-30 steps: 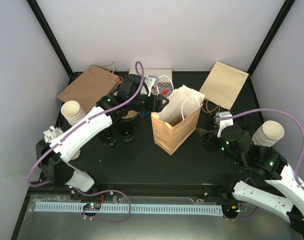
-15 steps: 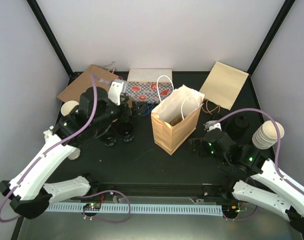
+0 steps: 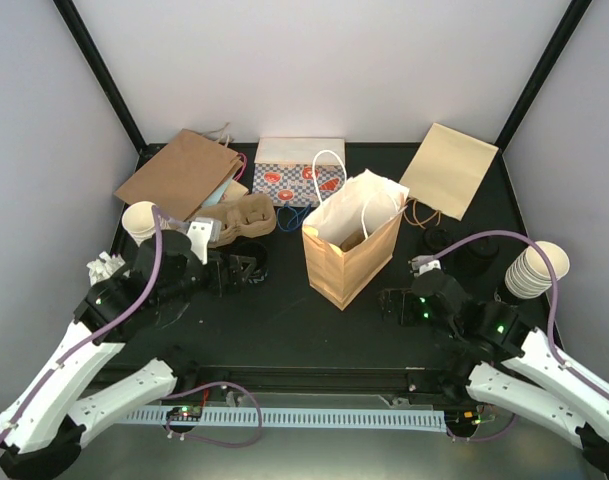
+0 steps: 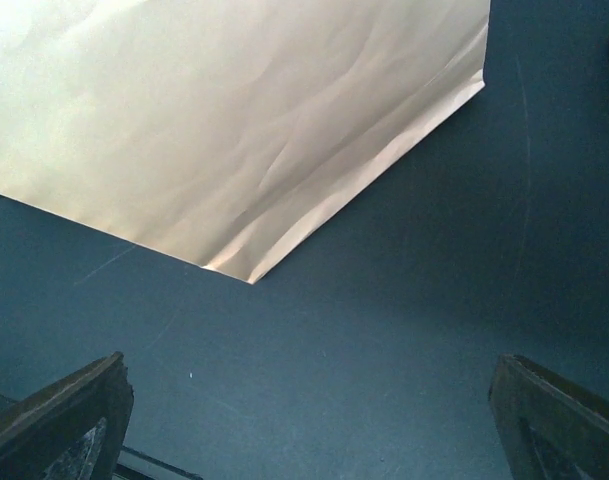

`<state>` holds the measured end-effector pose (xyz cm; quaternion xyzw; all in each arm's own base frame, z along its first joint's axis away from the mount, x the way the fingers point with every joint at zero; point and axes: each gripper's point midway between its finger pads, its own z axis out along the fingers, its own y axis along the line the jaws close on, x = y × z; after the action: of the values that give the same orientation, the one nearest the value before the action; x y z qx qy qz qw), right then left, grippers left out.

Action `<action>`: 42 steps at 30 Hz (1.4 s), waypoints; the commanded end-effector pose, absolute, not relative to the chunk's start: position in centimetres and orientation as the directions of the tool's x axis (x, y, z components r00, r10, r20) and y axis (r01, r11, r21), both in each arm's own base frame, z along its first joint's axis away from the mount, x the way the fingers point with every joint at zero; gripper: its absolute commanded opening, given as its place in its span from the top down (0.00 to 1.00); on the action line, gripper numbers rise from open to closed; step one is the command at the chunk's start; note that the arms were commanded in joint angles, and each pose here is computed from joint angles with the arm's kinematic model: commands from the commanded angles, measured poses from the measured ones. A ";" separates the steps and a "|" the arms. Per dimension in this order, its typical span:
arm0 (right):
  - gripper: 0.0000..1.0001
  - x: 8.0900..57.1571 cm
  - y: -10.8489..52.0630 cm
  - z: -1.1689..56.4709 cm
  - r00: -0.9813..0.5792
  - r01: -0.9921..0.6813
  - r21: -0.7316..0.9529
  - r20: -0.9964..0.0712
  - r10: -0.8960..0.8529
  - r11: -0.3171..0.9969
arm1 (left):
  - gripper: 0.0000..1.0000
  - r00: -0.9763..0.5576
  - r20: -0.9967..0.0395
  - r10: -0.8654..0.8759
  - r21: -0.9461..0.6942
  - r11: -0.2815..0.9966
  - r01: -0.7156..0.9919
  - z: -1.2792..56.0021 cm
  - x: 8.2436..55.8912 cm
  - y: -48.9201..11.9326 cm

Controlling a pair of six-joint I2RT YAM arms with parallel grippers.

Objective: Pack the takeout coffee

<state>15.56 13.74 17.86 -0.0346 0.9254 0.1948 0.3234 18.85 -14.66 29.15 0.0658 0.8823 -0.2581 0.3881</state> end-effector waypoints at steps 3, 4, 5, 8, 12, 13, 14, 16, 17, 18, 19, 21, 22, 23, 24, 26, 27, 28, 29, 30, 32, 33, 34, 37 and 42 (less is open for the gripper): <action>0.00 15.5 13.4 17.2 -0.810 -0.142 0.330 -0.581 0.082 0.933 | 0.01 -0.763 -0.639 -0.094 -0.428 0.868 0.251 27.1 16.8 -13.4; 0.00 15.6 13.3 16.9 -0.812 -0.129 0.322 -0.577 0.087 0.938 | 0.01 -0.773 -0.628 -0.089 -0.427 0.870 0.247 26.9 16.7 -13.4; 0.00 15.6 13.0 16.5 -0.819 -0.111 0.304 -0.568 0.087 0.946 | 0.01 -0.786 -0.613 -0.084 -0.425 0.873 0.238 26.6 16.5 -13.4; 0.00 15.6 12.6 15.8 -0.841 -0.070 0.257 -0.534 0.082 0.964 | 0.01 -0.826 -0.559 -0.077 -0.430 0.879 0.208 25.7 15.9 -13.4; 0.00 15.9 12.6 16.1 -0.857 -0.053 0.206 -0.512 0.062 0.977 | 0.01 -0.843 -0.529 -0.097 -0.450 0.874 0.182 25.5 15.4 -13.3; 0.00 16.0 12.7 16.4 -0.854 -0.063 0.201 -0.517 0.051 0.978 | 0.01 -0.841 -0.531 -0.103 -0.454 0.873 0.180 25.6 15.3 -13.2; 0.00 16.2 13.0 16.7 -0.851 -0.077 0.204 -0.524 0.042 0.976 | 0.01 -0.838 -0.535 -0.109 -0.458 0.871 0.179 25.7 15.2 -13.0; 0.00 16.3 13.3 16.9 -0.843 -0.094 0.214 -0.536 0.037 0.972 | 0.01 -0.830 -0.543 -0.128 -0.476 0.861 0.179 25.7 14.9 -12.9; 0.00 16.3 13.4 16.9 -0.841 -0.105 0.224 -0.540 0.034 0.969 | 0.01 -0.825 -0.548 -0.138 -0.490 0.852 0.183 25.9 14.9 -13.0; 0.00 16.2 13.6 16.8 -0.839 -0.119 0.237 -0.543 0.030 0.964 | 0.01 -0.821 -0.552 -0.143 -0.504 0.842 0.193 26.0 14.7 -13.2; 0.00 16.1 13.9 16.8 -0.839 -0.131 0.252 -0.543 0.029 0.959 | 0.01 -0.818 -0.556 -0.146 -0.513 0.835 0.200 26.1 14.7 -13.2; 0.00 15.8 14.1 16.4 -0.847 -0.134 0.266 -0.531 0.029 0.955 | 0.01 -0.812 -0.564 -0.149 -0.516 0.831 0.206 26.4 14.6 -13.2; 0.00 15.7 14.2 16.3 -0.852 -0.143 0.266 -0.523 0.018 0.953 | 0.01 -0.811 -0.566 -0.147 -0.512 0.834 0.206 26.4 14.6 -13.1; 0.00 15.5 14.4 16.2 -0.856 -0.154 0.265 -0.517 0.005 0.952 | 0.01 -0.812 -0.566 -0.145 -0.506 0.838 0.203 26.4 14.7 -13.1; 0.00 15.4 14.6 16.0 -0.862 -0.165 0.263 -0.507 -0.009 0.951 | 0.01 -0.814 -0.564 -0.141 -0.499 0.843 0.200 26.3 14.7 -13.0; 0.00 15.2 14.7 15.6 -0.870 -0.175 0.260 -0.493 -0.025 0.949 | 0.01 -0.821 -0.556 -0.131 -0.485 0.853 0.192 25.9 14.8 -12.9; 0.00 15.1 14.7 15.4 -0.874 -0.176 0.259 -0.486 -0.029 0.950 | 0.01 -0.825 -0.551 -0.127 -0.475 0.860 0.185 25.7 14.8 -12.8; 0.00 15.0 14.8 15.1 -0.878 -0.178 0.260 -0.478 -0.034 0.949 | 0.01 -0.830 -0.544 -0.124 -0.467 0.867 0.177 25.4 14.8 -12.7; 0.00 14.9 15.0 14.8 -0.881 -0.180 0.267 -0.471 -0.035 0.947 | 0.01 -0.832 -0.540 -0.125 -0.461 0.871 0.168 25.2 14.8 -12.5; 0.00 14.7 15.1 14.5 -0.886 -0.185 0.271 -0.462 -0.041 0.945 | 0.01 -0.834 -0.538 -0.127 -0.458 0.874 0.162 25.2 14.7 -12.4; 0.00 14.5 15.5 14.1 -0.892 -0.195 0.283 -0.449 -0.050 0.939 | 0.01 -0.835 -0.533 -0.138 -0.458 0.877 0.147 25.0 14.5 -12.0; 0.00 14.5 15.6 14.0 -0.895 -0.195 0.284 -0.444 -0.052 0.939 | 0.01 -0.834 -0.533 -0.142 -0.461 0.875 0.145 24.9 14.4 -11.9; 0.00 14.5 15.7 13.9 -0.896 -0.195 0.286 -0.441 -0.051 0.938 | 0.01 -0.832 -0.535 -0.144 -0.463 0.874 0.146 24.9 14.2 -11.8; 0.00 14.3 16.3 13.7 -0.902 -0.202 0.311 -0.429 -0.052 0.929 | 0.01 -0.827 -0.543 -0.142 -0.459 0.876 0.151 24.4 13.6 -11.2; 0.00 13.5 16.8 12.6 -0.920 -0.203 0.346 -0.388 -0.057 0.916 | 0.01 -0.849 -0.516 -0.114 -0.425 0.894 0.139 22.2 13.1 -10.7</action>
<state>14.01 15.90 13.22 -0.0650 0.9624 0.1671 0.2039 13.55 -11.65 24.33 0.0148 0.9182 -0.2597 0.2987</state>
